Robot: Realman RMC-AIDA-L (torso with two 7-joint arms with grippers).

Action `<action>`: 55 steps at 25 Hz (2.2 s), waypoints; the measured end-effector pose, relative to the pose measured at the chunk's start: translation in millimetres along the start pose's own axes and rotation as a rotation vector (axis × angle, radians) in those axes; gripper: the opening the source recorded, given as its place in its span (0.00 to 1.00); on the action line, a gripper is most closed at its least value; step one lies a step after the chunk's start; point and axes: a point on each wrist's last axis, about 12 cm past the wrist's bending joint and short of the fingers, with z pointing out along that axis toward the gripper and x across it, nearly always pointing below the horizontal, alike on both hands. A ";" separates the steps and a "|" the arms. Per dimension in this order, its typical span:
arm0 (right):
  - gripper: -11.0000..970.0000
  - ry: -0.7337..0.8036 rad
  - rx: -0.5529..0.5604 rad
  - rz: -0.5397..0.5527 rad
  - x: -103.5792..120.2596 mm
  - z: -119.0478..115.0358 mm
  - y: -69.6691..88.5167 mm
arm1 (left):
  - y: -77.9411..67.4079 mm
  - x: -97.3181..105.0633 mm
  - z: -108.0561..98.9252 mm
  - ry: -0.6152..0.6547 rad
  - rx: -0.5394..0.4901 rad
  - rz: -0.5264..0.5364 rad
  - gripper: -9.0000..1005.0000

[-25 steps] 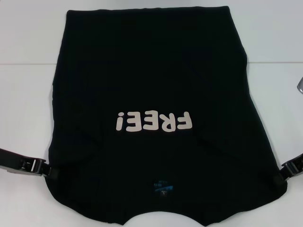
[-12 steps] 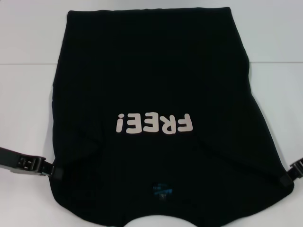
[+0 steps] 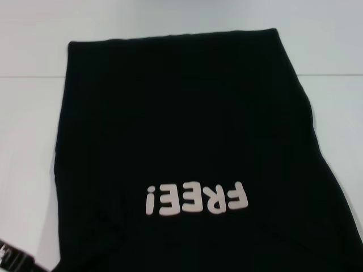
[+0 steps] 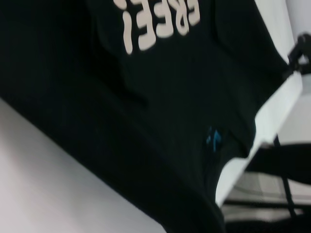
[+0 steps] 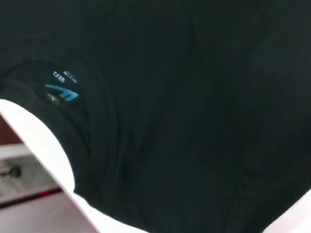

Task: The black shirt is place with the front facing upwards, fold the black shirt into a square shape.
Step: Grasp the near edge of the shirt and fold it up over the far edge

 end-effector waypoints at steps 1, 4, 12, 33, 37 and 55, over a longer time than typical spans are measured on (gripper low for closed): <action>0.03 0.016 -0.012 -0.007 1.6 1.9 1.2 | -0.3 1.9 0.7 0.018 0.006 -0.004 0.03; 0.03 0.024 -0.029 -0.017 2.1 4.9 3.1 | -0.3 3.5 3.1 0.044 0.010 -0.006 0.03; 0.03 -0.245 -0.061 0.100 -3.3 -11.0 -8.7 | -2.9 -29.3 -10.1 -0.180 -0.016 0.013 0.03; 0.03 -1.051 0.051 0.345 -42.7 -52.7 -57.8 | 29.3 -97.3 -58.8 -0.998 -0.242 -0.127 0.03; 0.03 -1.123 0.120 0.344 -53.7 -46.8 -62.6 | 33.3 -102.4 -52.9 -1.030 -0.281 -0.135 0.03; 0.03 -1.209 0.321 0.337 -88.7 -31.6 -64.1 | 29.5 -137.9 -33.1 -1.101 -0.441 -0.079 0.03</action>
